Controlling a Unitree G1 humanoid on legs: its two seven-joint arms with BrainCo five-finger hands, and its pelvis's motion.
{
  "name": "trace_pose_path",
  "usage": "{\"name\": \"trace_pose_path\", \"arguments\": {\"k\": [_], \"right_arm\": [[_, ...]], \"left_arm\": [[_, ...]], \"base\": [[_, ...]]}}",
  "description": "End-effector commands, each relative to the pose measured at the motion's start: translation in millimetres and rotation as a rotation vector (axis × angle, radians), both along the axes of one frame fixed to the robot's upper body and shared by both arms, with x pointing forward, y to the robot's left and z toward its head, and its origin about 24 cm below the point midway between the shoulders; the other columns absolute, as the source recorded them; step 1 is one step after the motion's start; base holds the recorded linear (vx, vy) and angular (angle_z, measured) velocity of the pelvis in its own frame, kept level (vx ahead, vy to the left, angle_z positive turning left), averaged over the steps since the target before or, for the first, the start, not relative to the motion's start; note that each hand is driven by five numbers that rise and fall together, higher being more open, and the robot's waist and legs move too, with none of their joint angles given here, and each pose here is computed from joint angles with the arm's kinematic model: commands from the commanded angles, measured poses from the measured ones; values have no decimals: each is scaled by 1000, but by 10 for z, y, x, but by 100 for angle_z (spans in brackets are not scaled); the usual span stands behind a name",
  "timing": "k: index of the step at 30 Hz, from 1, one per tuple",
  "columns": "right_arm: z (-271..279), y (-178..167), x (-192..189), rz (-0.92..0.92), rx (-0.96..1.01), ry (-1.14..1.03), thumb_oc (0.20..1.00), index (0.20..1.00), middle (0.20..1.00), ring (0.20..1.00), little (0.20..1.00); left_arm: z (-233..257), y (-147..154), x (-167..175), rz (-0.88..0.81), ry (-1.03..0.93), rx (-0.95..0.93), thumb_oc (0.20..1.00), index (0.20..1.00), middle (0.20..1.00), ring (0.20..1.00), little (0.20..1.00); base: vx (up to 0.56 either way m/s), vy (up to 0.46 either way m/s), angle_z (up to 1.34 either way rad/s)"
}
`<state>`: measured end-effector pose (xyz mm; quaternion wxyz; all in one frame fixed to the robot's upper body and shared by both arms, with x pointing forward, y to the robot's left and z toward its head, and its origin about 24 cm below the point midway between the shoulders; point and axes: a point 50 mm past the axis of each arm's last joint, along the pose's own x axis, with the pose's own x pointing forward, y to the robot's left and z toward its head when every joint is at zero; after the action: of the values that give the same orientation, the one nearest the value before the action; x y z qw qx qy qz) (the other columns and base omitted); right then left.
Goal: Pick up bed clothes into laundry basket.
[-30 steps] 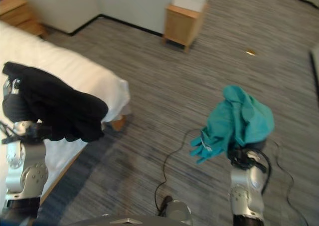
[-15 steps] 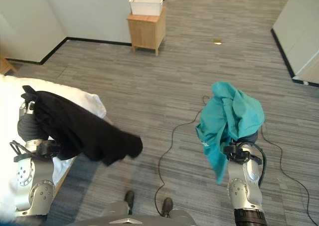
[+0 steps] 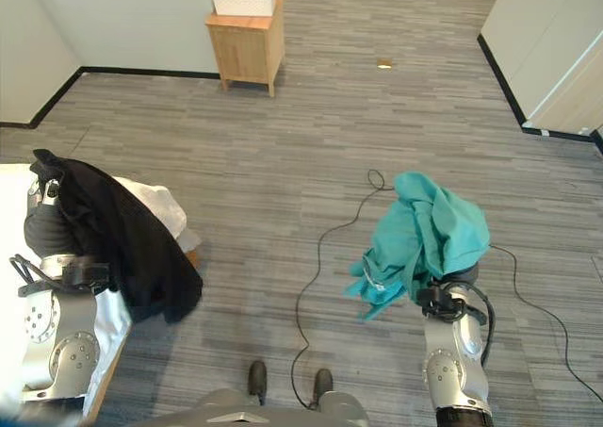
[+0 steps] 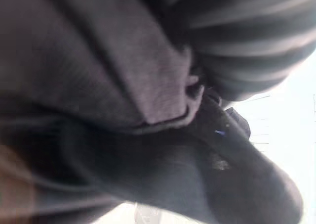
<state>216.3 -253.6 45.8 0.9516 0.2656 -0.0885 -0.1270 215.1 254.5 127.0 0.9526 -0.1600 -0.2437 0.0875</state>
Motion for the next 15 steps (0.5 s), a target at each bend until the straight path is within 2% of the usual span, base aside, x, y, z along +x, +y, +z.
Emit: {"name": "trace_pose_path", "arguments": {"k": [1,12,15], "right_arm": [[359,-32,83,7,-42,-181,200,200,200,200,200],[461,37,157,11,-64,-223,200,200,200,200,200],[455,-6,149,-19,-45,-226,200,200,200,200,200]], "left_arm": [[321,80,-45,32,-147,100,200,200,200,200,200],[380,125,-7,71,-139,175,200,200,200,200,200],[480,112,-2,60,-181,199,200,200,200,200,200]], "base": [[34,35,-4],[36,77,-21],[392,-113,-37]]}}
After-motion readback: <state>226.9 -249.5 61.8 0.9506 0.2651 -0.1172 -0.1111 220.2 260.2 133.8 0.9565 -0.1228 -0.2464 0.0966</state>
